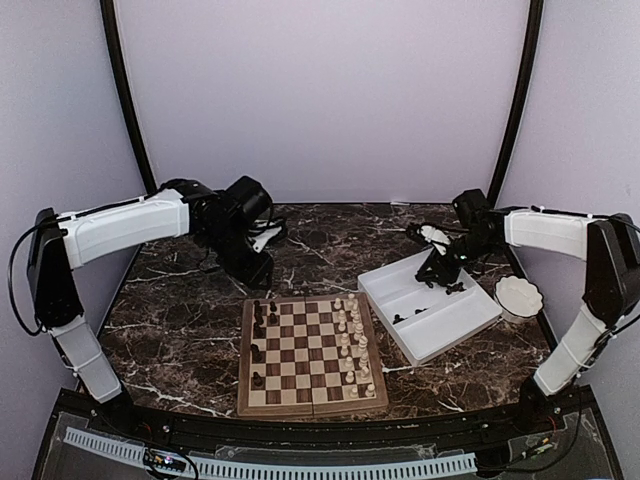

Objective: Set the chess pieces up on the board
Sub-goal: Pass from the right arm to the left

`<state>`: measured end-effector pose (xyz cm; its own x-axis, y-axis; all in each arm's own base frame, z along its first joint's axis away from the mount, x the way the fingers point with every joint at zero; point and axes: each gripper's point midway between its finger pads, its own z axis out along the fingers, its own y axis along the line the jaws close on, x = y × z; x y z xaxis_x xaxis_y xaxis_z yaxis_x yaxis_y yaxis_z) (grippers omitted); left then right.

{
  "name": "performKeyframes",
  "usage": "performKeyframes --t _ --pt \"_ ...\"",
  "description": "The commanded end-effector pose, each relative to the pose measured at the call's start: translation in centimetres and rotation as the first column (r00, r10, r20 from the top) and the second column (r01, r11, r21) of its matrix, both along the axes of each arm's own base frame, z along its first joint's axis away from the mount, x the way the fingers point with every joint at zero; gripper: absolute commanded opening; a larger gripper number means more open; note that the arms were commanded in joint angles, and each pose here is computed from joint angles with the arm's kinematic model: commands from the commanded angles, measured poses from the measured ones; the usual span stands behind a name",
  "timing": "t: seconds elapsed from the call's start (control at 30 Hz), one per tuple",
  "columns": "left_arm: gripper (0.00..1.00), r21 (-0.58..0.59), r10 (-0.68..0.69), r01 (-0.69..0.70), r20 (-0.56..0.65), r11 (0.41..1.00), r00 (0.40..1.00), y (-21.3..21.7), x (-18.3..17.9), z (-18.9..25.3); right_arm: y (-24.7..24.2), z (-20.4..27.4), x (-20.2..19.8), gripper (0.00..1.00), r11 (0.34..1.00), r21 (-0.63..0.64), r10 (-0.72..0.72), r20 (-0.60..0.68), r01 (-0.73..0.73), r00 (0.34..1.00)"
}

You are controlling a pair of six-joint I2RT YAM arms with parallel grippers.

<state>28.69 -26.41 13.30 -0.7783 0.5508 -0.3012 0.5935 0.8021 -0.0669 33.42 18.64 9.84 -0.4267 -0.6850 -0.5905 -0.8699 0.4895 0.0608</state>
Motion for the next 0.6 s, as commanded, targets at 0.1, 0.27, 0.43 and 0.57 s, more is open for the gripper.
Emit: performKeyframes --t 0.1,0.27,0.43,0.57 --pt "0.41 -0.440 0.005 0.166 0.362 0.882 0.932 -7.7 2.1 13.1 2.5 8.9 0.5 0.03 0.932 0.360 -0.008 -0.090 0.040 0.996" --pt "0.50 -0.588 0.094 0.420 0.649 0.691 0.755 -13.3 0.4 18.7 4.3 14.6 0.7 0.03 0.819 0.560 -0.023 -0.180 0.122 0.983" --pt "0.53 -0.536 0.234 0.608 0.830 0.586 0.507 -17.2 -1.3 22.6 4.9 18.9 1.3 0.02 0.697 0.682 -0.048 -0.265 0.222 0.963" --pt "0.53 -0.387 0.242 0.617 0.920 0.685 0.307 -20.8 -0.9 21.7 4.2 19.3 2.9 0.00 0.581 0.705 -0.105 -0.431 0.407 0.896"
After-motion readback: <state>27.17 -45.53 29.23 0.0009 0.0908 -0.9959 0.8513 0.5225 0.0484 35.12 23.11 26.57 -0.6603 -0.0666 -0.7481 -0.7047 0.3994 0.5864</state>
